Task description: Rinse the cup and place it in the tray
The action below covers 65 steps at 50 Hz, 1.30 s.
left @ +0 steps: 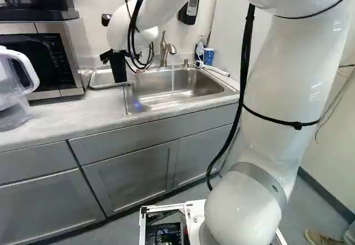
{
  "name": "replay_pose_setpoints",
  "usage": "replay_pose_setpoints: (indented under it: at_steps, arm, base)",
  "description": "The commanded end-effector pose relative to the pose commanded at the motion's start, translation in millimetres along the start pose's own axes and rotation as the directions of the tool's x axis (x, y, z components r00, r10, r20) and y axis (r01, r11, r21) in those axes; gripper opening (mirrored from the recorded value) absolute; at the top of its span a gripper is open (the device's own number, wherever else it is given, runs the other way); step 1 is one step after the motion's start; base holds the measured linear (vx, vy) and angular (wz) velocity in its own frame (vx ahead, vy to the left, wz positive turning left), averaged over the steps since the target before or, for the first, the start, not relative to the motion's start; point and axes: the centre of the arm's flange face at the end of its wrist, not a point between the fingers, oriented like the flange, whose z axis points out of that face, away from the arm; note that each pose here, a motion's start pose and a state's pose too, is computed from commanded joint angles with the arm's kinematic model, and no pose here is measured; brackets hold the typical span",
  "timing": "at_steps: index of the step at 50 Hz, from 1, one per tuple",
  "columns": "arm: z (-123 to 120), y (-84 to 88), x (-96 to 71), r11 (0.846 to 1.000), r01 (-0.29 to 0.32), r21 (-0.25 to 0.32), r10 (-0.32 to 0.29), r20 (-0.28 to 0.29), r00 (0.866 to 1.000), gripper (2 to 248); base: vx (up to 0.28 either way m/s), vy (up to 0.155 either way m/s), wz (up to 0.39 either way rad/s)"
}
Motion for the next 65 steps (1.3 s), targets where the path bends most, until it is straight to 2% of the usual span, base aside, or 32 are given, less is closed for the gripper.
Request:
replay_pose_setpoints:
  at_steps: [49,65]
  arm:
    - [-37.8,-0.9,42.5,1.000,0.000,0.002,0.000,-0.101,0.995,247]
    - [-60.9,10.7,50.7,1.000,-0.009,-0.016,0.007,-0.133,0.991,247]
  base:
    - [0.000,0.000,0.000]
    - [0.000,0.000,0.000]
